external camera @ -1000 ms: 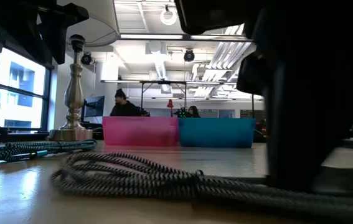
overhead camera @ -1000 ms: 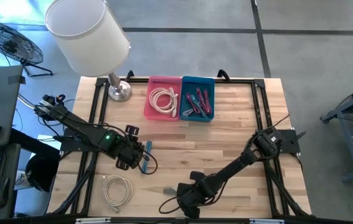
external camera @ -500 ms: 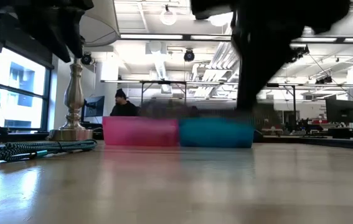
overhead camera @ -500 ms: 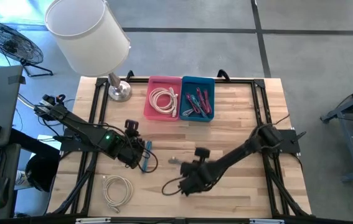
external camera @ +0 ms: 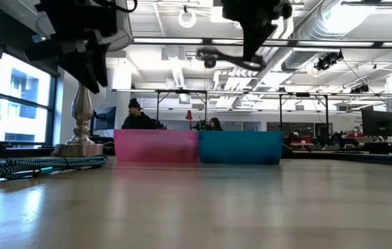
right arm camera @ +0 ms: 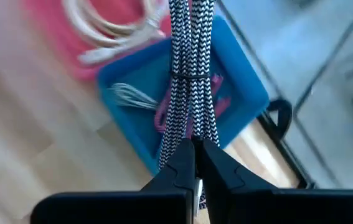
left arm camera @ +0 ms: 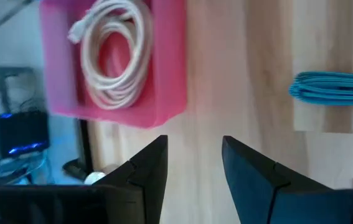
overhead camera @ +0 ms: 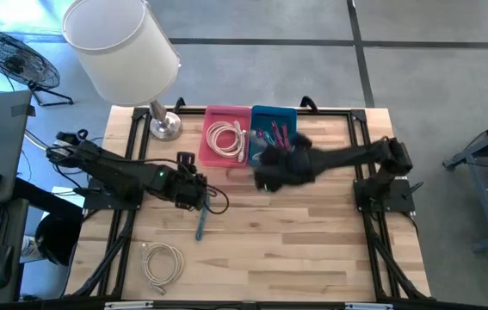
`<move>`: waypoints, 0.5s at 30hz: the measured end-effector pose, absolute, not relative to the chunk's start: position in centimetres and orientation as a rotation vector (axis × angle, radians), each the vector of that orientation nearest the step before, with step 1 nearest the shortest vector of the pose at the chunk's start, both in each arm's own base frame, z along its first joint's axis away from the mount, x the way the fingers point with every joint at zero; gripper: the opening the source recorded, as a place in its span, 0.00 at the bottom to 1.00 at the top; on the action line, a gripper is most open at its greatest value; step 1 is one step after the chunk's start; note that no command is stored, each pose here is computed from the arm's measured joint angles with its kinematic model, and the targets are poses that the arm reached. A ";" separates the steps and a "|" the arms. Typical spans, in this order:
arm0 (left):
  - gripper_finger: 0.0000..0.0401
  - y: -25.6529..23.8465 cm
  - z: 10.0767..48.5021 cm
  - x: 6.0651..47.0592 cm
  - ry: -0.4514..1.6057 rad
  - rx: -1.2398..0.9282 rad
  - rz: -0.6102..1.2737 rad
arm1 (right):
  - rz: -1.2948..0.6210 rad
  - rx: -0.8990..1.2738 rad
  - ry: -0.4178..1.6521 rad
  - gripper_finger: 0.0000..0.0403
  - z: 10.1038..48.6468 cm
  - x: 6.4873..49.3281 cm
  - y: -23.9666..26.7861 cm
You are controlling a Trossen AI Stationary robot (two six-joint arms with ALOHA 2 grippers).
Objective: Pick & Place USB Port
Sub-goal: Put the white and black charger cable into the blue bin
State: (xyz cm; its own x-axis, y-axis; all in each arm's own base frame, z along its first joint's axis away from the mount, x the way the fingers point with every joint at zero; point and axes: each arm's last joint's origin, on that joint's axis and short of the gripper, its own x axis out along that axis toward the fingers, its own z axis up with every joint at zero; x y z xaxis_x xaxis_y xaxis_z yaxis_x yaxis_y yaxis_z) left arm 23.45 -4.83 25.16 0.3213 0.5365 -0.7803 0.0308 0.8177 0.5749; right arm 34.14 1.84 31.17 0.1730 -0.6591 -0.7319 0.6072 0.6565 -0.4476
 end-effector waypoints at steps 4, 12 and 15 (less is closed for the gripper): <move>0.37 -4.6 24.5 23.8 1.210 0.550 0.300 | -0.961 0.087 1.129 0.00 30.9 34.2 -3.0; 0.37 -4.6 24.0 23.5 1.231 0.553 0.277 | -0.930 0.319 1.195 0.04 29.9 34.4 -7.7; 0.37 -4.7 23.9 23.5 1.239 0.544 0.263 | -0.911 0.326 1.206 0.09 29.7 34.5 -8.0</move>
State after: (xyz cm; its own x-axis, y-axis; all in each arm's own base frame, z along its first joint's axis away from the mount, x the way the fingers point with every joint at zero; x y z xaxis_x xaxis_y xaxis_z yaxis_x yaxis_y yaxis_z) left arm 23.48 -4.67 23.85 0.3172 0.4739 -0.8215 0.0996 0.8448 0.5258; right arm 34.52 -7.96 29.71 0.0676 -0.4285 -0.9010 0.7497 0.6177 -0.2376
